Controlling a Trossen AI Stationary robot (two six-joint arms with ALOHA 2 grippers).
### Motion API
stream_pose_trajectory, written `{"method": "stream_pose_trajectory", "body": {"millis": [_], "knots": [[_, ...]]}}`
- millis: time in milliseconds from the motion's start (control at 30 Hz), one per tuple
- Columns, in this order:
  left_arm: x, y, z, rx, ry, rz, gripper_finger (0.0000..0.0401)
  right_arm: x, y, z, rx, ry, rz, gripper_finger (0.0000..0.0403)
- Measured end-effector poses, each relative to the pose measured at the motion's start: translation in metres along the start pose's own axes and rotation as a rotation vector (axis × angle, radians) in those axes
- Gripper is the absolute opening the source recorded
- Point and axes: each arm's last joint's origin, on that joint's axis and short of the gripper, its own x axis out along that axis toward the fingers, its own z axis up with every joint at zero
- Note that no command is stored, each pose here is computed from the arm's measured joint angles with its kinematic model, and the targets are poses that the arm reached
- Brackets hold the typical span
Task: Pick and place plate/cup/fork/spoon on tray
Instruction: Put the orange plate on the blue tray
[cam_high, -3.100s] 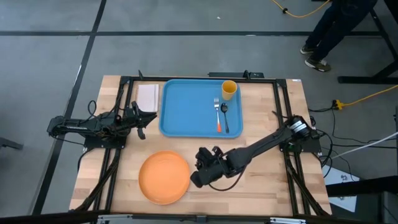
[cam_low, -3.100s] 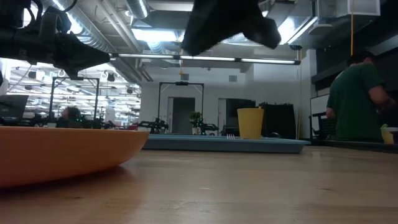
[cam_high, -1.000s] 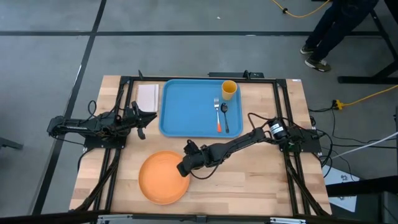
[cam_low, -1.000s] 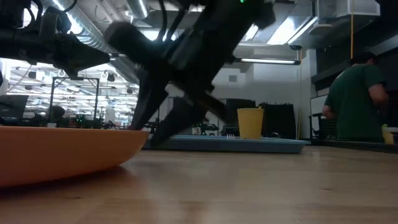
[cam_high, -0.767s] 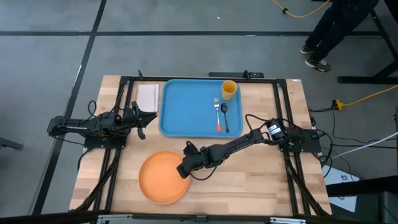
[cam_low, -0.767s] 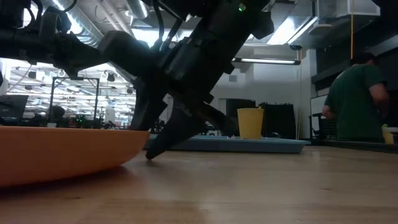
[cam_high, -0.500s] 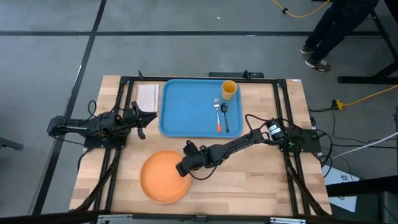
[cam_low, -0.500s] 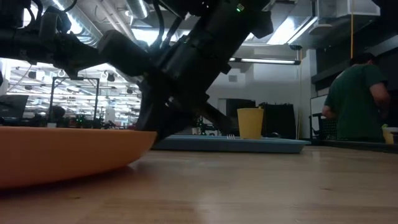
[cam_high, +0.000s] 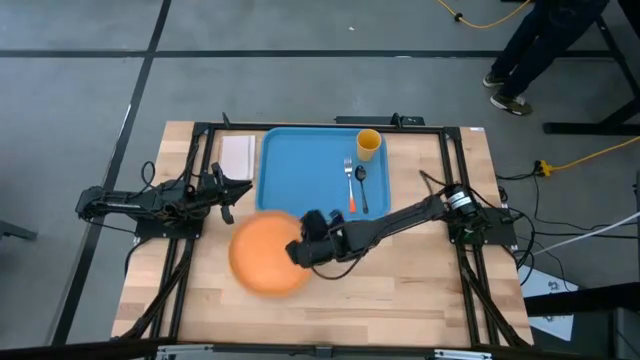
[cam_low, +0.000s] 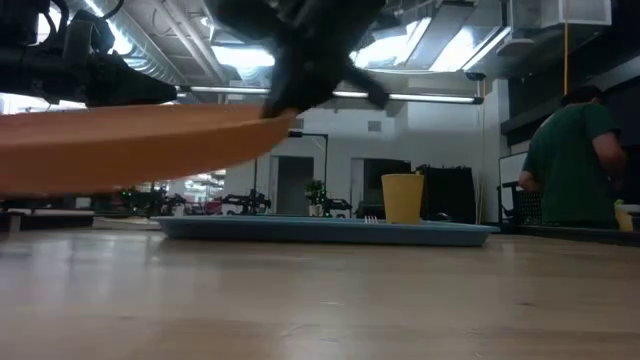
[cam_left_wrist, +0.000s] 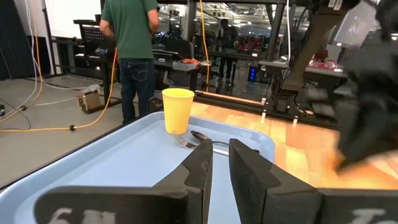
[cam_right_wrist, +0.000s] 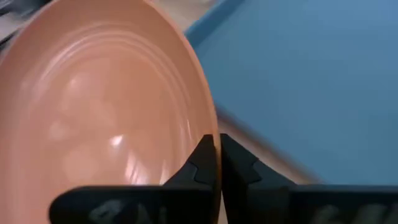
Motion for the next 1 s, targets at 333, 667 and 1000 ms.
{"method": "stream_pose_trajectory", "body": {"millis": [333,667,1000], "knots": [[0.0,0.0,0.0,0.0,0.0,0.0,0.0047,-0.003,-0.06,0.051,0.103,-0.043,-0.41,0.0006],[0.0,0.0,0.0,0.0,0.0,0.0,0.0047,0.033,-0.114,0.104,0.081,-0.007,-0.55,0.0006],[0.0,0.0,0.0,0.0,0.0,0.0,0.0047,0.066,-0.145,0.12,0.023,0.079,-0.507,0.0006]]}}
